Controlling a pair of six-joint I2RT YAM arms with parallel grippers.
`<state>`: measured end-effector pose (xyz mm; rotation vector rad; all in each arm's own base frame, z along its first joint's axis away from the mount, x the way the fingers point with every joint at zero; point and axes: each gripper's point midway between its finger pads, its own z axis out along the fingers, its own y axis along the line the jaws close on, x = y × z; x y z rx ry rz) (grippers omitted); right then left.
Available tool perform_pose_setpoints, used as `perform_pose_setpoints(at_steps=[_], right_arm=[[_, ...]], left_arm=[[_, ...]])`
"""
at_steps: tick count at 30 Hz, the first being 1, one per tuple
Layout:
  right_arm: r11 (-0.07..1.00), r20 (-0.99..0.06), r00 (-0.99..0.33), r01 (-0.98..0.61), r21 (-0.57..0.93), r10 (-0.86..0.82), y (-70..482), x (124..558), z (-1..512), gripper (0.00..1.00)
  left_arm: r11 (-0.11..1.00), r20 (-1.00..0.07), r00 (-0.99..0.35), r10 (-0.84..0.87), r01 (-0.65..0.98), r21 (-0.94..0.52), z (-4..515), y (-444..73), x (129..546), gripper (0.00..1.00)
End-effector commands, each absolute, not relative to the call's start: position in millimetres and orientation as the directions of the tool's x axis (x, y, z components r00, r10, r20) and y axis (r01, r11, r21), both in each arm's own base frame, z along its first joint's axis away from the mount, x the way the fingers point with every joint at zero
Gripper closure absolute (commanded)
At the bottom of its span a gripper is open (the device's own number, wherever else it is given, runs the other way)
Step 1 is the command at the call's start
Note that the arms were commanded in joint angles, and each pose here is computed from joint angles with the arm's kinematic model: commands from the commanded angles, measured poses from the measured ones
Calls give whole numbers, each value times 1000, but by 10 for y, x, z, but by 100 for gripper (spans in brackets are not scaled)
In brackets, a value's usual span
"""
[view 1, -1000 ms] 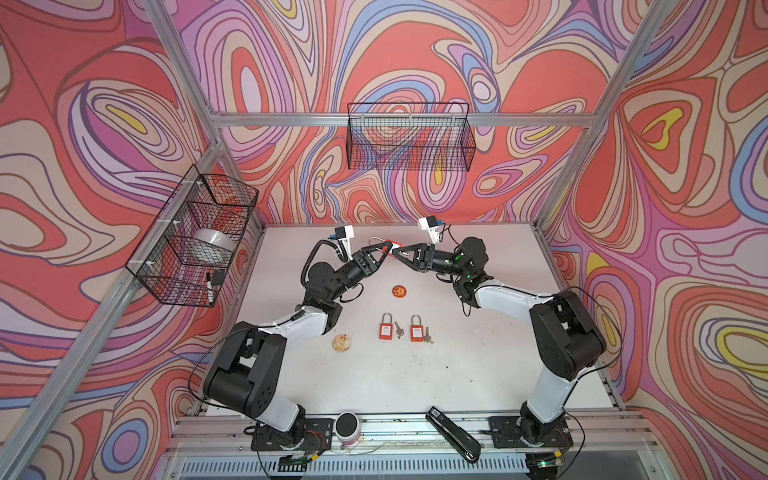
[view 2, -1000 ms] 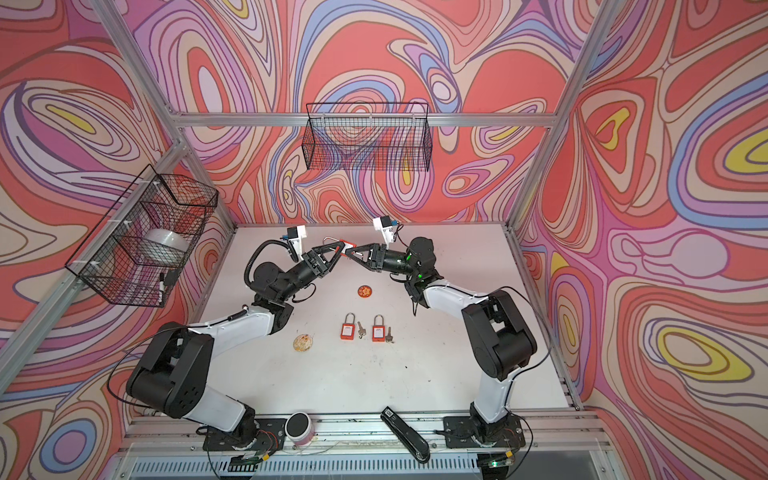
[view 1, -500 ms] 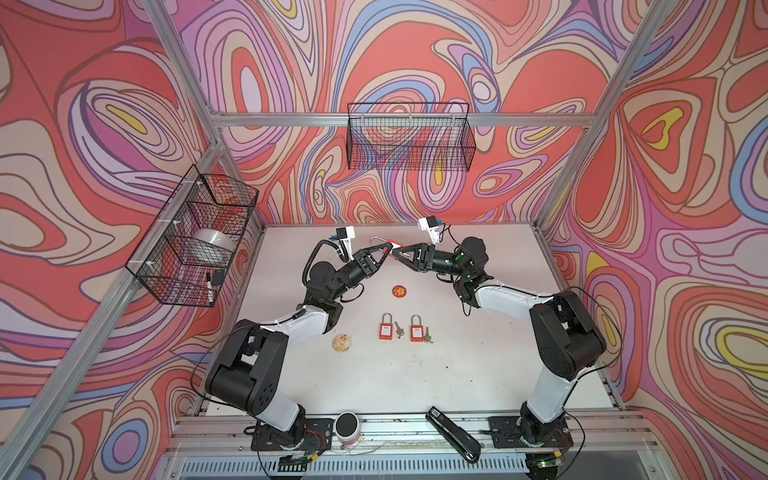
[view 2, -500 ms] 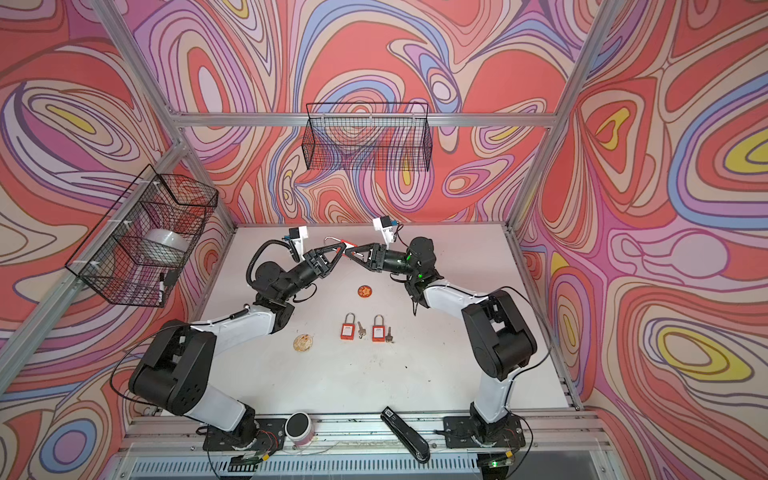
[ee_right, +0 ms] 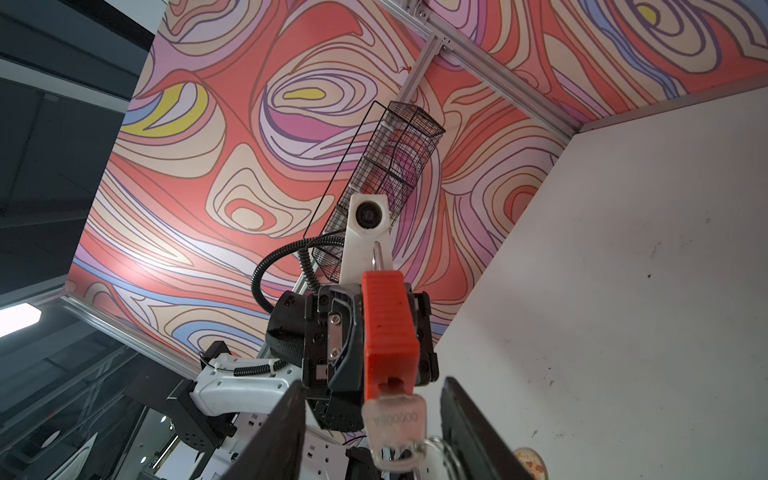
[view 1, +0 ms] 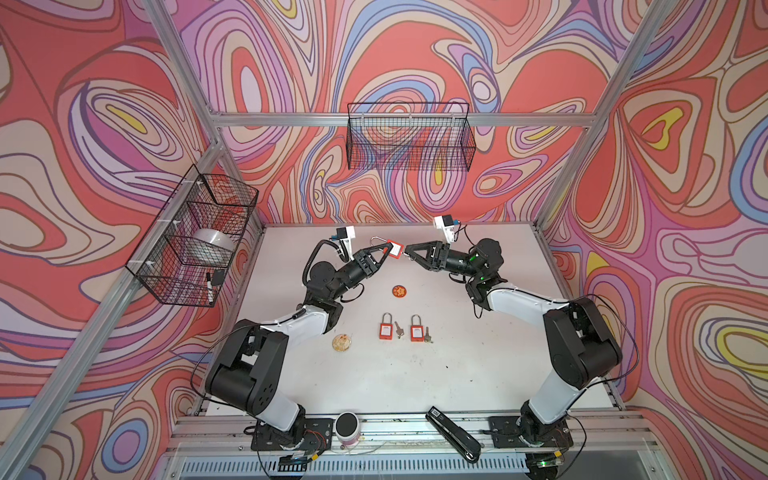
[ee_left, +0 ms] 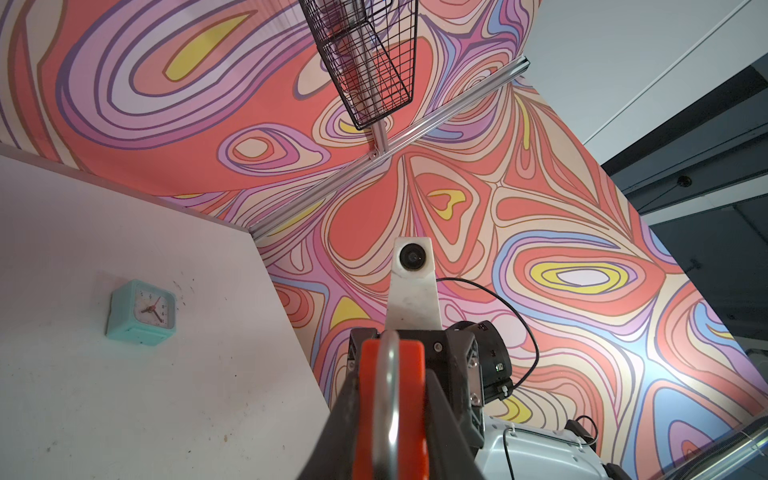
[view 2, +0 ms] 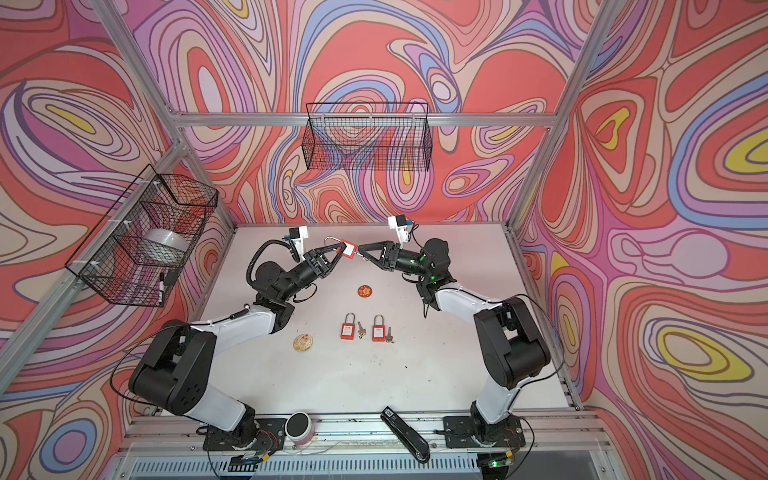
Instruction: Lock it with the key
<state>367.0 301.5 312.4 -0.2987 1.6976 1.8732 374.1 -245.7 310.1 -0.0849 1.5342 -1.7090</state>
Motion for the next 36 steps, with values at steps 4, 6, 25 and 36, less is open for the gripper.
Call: perform_pose_setpoints(at_steps=[4, 6, 25, 36], right_arm=[[-8, -516, -816, -536, 844, 261, 3006, 3656, 3010, 46], [14, -508, -826, -521, 853, 245, 3024, 3670, 2924, 46], [350, -544, -835, -486, 801, 84, 2961, 3626, 2346, 48], [517, -601, -796, -542, 663, -65, 2690, 3407, 2252, 47]], left_arm=[[43, -497, -623, -604, 597, -801, 3423, -2464, 3656, 100], [42, -497, -622, -604, 599, -800, 3431, -2463, 3656, 100], [44, -493, -630, -601, 589, -807, 3390, -2475, 3678, 100], [47, -493, -631, -599, 587, -809, 3385, -2475, 3672, 100]])
